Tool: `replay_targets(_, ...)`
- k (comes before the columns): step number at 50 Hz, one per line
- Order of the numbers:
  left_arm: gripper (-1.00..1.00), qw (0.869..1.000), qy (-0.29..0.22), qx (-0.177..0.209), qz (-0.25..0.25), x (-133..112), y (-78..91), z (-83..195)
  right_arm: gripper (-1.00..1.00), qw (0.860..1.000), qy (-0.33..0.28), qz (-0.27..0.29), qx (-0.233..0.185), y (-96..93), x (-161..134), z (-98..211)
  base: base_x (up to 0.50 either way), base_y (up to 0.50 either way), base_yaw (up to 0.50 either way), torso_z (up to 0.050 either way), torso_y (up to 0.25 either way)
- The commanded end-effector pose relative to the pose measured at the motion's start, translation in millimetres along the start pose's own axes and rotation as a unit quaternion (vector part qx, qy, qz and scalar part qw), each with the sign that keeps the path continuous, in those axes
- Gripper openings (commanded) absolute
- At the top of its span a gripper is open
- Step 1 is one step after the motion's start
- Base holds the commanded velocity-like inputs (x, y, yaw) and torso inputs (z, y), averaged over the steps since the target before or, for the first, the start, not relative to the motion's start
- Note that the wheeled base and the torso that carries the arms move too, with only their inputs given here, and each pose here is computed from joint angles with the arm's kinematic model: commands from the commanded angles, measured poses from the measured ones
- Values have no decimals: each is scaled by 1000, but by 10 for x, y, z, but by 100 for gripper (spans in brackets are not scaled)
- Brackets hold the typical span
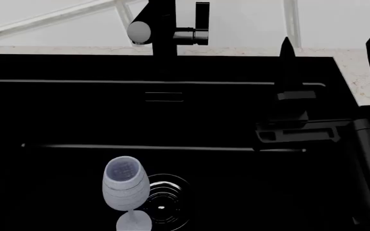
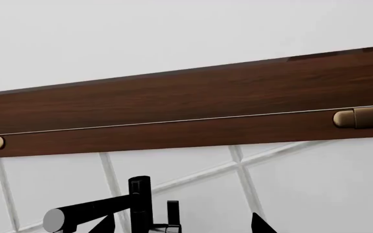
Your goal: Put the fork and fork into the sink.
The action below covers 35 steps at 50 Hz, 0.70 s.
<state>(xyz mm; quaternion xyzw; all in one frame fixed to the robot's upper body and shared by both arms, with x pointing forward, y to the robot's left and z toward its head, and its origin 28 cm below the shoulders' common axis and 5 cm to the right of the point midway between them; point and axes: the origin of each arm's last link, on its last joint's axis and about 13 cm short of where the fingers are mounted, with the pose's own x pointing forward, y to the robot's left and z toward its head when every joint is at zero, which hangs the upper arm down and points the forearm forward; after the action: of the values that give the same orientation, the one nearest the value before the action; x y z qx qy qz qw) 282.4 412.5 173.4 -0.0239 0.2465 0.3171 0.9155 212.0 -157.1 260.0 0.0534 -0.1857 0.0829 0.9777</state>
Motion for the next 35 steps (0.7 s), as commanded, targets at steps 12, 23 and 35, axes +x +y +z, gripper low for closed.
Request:
replay_targets(12,-100,999,30,21,10,43,-3,-199,100,1000,-3,-3,3,-13,-8,11,0,0,1,-1,0)
replay_targets(23,-100,999,-26,20,24,-40,11,-48,100,1000,-2,-4,5,-10,-9,-1,-1,0,1,0,0)
replay_targets(35,-100,985,-174,-10,14,-540,-96,501,100,1000,-1,-4,8,-23,-14,-24,0,0,0,0,0)
